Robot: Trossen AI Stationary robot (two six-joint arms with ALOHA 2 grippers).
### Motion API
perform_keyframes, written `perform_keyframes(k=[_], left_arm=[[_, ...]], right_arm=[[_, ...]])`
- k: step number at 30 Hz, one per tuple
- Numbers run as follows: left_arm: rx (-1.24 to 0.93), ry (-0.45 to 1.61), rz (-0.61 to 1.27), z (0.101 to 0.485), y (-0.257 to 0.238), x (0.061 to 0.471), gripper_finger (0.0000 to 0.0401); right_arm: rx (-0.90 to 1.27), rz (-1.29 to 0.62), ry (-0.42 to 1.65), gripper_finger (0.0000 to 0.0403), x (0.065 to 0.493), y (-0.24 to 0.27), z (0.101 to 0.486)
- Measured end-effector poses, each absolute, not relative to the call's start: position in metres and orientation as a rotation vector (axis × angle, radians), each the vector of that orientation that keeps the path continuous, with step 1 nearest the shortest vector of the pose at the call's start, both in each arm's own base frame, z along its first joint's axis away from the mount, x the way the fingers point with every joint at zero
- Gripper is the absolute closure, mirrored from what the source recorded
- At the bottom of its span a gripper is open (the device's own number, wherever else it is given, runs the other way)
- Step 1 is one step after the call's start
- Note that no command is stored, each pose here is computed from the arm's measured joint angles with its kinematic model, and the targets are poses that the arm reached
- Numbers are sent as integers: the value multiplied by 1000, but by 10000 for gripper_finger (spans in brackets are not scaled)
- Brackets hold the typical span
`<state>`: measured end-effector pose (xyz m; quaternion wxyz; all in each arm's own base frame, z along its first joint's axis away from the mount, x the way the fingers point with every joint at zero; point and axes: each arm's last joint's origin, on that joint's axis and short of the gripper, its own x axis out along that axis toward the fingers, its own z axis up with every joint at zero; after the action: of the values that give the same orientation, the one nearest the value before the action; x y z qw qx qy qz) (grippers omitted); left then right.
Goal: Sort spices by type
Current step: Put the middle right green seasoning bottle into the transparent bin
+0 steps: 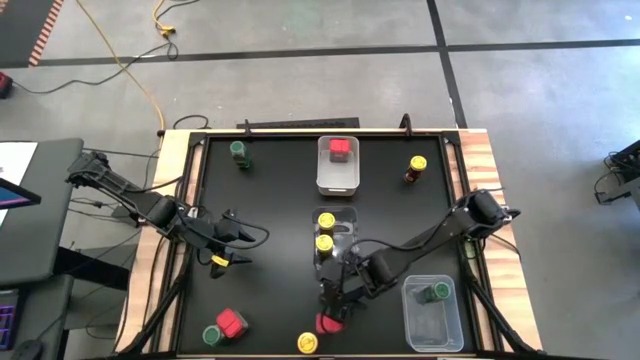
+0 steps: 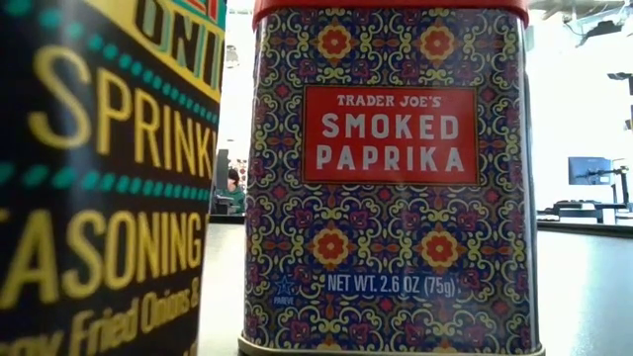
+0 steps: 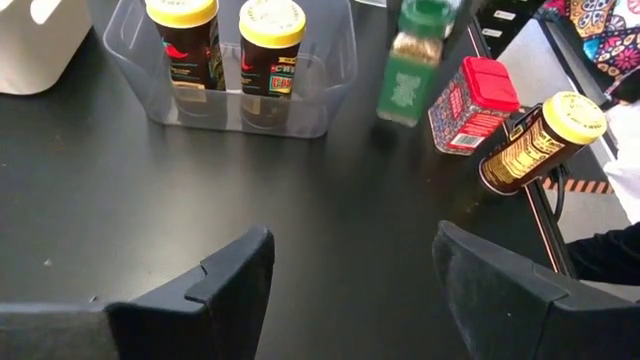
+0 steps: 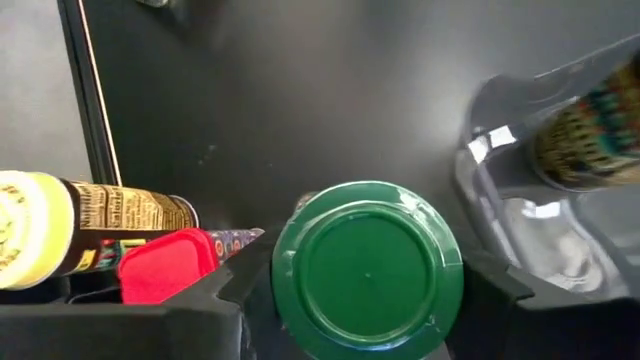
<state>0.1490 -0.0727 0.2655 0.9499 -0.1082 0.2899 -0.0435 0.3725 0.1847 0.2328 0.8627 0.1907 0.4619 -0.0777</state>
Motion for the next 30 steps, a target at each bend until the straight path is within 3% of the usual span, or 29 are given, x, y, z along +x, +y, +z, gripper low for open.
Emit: perform_keyframes(k=[11,20,30], left_arm=[[-221,588,-88,266,-73,149,140],[-221,587,-88,266,-73,149,140],[-228,570,-90,267,-73,150,140]], right_arm=[[348,-171,957,177,330,174,288],[209,-168,978,177,264,166,337],[103,-65,1039,177,187,171,322]])
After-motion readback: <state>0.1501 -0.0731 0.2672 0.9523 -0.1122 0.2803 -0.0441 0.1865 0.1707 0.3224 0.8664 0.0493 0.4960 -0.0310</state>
